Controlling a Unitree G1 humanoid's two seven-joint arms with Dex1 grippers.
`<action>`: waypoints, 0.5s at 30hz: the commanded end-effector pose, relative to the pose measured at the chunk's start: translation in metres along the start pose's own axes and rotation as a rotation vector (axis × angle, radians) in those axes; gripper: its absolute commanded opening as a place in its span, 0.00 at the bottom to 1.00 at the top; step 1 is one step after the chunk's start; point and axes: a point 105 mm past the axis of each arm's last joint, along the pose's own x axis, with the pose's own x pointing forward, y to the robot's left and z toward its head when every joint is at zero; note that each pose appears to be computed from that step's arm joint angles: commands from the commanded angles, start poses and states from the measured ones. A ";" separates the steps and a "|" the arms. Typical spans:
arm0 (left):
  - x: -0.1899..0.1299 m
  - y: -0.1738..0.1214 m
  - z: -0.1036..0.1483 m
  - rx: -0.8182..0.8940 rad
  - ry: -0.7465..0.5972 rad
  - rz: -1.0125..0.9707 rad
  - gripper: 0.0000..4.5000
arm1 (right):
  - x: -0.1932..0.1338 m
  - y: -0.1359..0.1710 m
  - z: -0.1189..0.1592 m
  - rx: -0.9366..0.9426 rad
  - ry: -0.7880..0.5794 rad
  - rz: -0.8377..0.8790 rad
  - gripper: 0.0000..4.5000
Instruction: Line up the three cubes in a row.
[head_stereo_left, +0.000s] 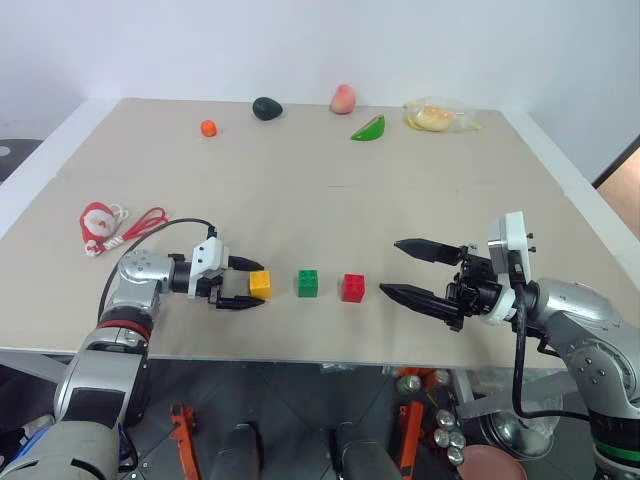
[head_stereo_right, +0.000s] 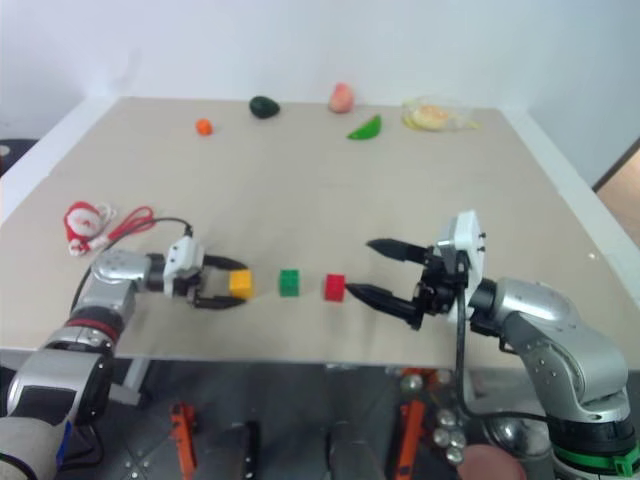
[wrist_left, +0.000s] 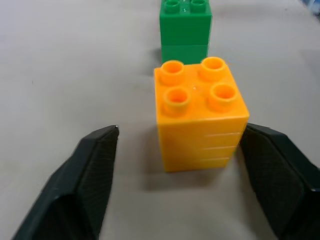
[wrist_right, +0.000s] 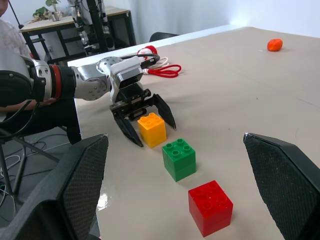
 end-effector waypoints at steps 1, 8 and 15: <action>-0.018 0.002 -0.005 0.003 0.026 0.054 0.85 | 0.000 -0.001 0.010 -0.051 -0.006 0.018 1.00; -0.060 -0.012 -0.009 -0.052 0.060 0.043 0.85 | -0.001 -0.011 0.016 -0.079 0.005 0.034 1.00; -0.094 -0.006 -0.008 -0.155 0.003 0.372 0.85 | -0.001 -0.023 -0.001 -0.064 0.048 -0.019 1.00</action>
